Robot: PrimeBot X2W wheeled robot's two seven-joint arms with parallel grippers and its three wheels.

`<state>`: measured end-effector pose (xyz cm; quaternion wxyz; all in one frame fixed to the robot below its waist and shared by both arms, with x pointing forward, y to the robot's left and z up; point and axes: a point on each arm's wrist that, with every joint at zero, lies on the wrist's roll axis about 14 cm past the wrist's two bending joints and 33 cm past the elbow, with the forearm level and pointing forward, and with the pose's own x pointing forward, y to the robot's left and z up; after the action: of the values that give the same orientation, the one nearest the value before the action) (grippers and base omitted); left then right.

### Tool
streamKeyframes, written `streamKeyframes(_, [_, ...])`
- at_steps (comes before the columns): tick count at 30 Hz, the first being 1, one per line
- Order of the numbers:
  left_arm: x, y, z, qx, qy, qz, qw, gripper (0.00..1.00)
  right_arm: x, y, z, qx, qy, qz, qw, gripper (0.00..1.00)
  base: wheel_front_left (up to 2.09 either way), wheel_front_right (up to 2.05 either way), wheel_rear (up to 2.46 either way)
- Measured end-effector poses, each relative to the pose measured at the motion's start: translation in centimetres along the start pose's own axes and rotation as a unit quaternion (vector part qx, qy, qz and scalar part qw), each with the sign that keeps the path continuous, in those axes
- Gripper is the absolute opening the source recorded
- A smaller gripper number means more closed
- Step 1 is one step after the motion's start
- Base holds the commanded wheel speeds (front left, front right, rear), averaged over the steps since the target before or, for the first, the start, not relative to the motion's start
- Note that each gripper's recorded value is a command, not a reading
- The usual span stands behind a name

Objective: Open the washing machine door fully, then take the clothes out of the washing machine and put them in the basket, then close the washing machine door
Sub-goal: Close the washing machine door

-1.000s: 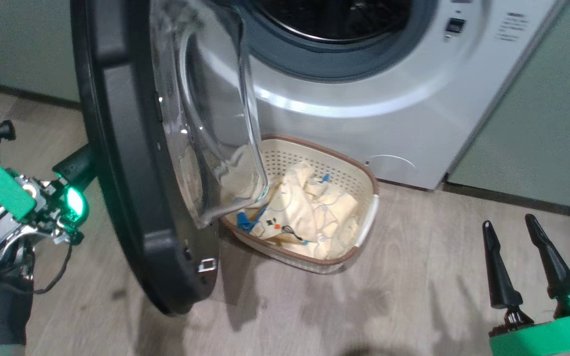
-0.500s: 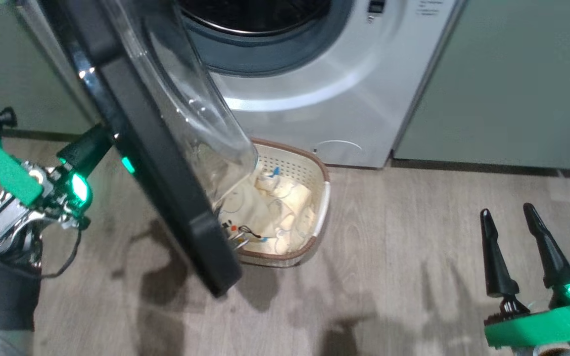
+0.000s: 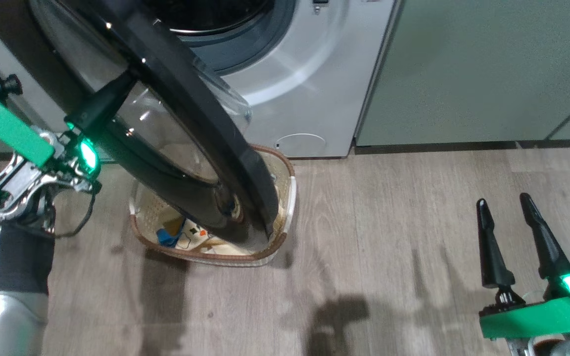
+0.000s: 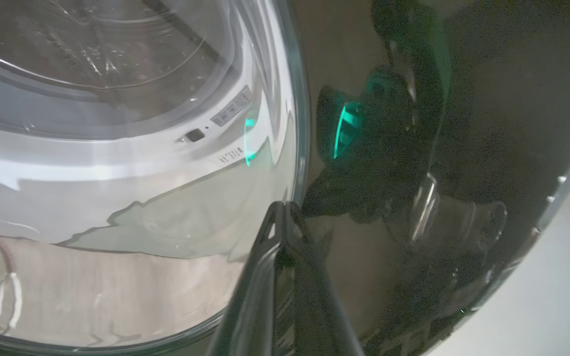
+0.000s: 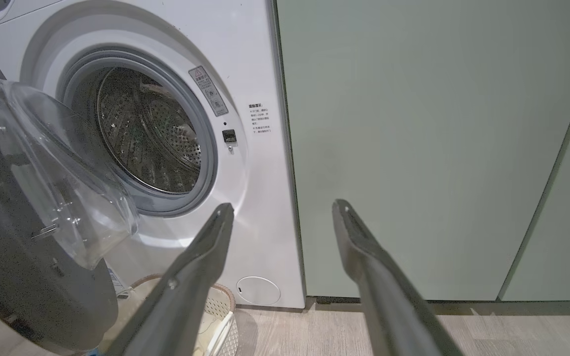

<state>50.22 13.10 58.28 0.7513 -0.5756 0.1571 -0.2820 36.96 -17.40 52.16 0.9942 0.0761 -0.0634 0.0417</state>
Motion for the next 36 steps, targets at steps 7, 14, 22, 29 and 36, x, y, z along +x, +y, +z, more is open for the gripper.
streamKeyframes(7, [2.0, 0.0, -0.1, -0.012, -0.001, -0.003, 1.000, 0.00, -0.6, -0.4, 0.2, 0.002, -0.002, -0.011, 1.000, 1.00, 0.00, 0.00, 0.00])
streamKeyframes(14, [2.7, 0.0, -0.2, -0.017, -0.002, -0.004, 1.000, 0.00, -0.9, -0.6, 0.3, 0.004, -0.003, -0.017, 1.000, 1.00, 0.00, 0.00, 0.00])
streamKeyframes(22, [1.5, 0.1, 0.4, -0.018, -0.016, 0.001, 1.000, 0.00, -0.5, -0.4, 0.6, 0.006, -0.008, -0.014, 1.000, 1.00, 0.00, 0.00, 0.00])
streamKeyframes(29, [-1.8, 0.9, 1.3, -0.025, -0.059, 0.010, 0.998, 0.00, 0.1, 0.0, 0.6, 0.008, -0.012, -0.005, 1.000, 1.00, 0.00, 0.00, 0.00])
streamKeyframes(36, [-5.4, 1.8, 1.0, -0.033, -0.099, 0.024, 0.994, 0.00, 0.5, 0.7, 0.9, 0.010, -0.017, 0.008, 1.000, 1.00, 0.00, 0.00, 0.00])
